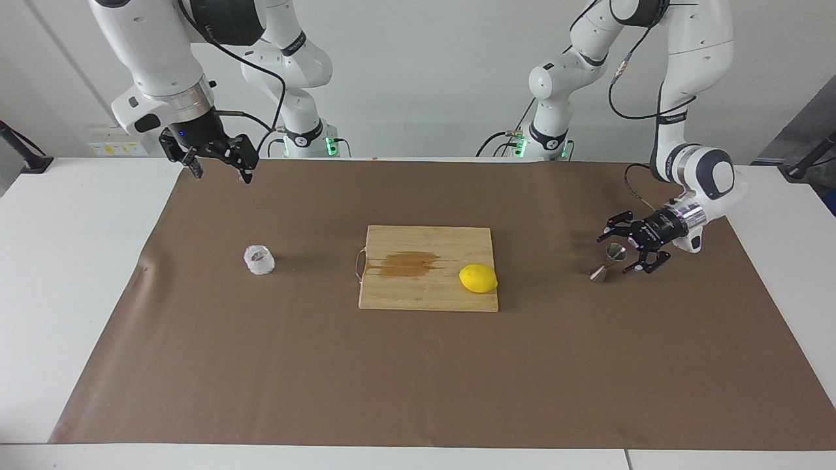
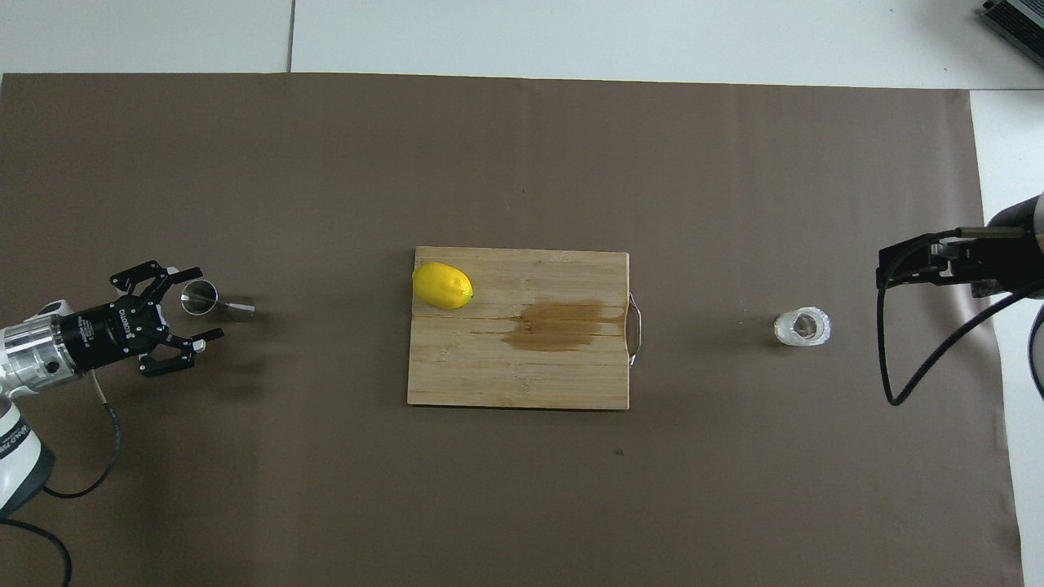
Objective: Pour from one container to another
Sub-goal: 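Reach the left gripper to the steel jigger and close on it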
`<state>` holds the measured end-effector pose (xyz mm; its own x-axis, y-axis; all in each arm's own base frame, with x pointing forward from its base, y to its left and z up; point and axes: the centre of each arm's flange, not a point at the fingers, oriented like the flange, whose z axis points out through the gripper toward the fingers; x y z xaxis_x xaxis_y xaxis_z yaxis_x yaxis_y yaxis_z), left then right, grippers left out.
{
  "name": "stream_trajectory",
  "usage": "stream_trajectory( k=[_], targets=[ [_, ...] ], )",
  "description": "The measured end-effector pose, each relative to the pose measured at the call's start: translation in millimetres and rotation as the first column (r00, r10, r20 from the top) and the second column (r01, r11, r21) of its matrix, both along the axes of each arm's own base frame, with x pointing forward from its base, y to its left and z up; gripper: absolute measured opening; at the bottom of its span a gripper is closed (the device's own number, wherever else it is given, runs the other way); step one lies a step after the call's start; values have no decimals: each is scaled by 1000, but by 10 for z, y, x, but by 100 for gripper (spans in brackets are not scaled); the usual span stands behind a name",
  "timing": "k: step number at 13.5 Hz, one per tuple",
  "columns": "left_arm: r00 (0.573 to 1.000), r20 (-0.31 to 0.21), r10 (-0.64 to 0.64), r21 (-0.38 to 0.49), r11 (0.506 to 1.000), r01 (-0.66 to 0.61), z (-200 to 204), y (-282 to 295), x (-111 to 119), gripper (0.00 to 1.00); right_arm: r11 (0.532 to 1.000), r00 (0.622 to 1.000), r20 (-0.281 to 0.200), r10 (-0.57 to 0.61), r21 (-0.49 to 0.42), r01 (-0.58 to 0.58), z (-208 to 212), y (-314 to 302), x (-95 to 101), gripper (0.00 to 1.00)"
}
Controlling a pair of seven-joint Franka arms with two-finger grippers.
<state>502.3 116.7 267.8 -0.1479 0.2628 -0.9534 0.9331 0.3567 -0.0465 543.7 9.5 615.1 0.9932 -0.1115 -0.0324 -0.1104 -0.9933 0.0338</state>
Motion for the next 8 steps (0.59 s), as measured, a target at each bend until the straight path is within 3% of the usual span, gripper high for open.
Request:
stream_trajectory(
  k=[4, 8],
  targets=[
    [1000, -4, 6, -1, 1000, -6, -14, -5, -21, 100, 1000, 1000, 0, 0, 0, 0, 0, 0, 0, 100],
    [1000, -2, 16, -8, 1000, -16, -11, -20, -30, 90, 1000, 1000, 0, 0, 0, 0, 0, 0, 0, 100]
  ],
)
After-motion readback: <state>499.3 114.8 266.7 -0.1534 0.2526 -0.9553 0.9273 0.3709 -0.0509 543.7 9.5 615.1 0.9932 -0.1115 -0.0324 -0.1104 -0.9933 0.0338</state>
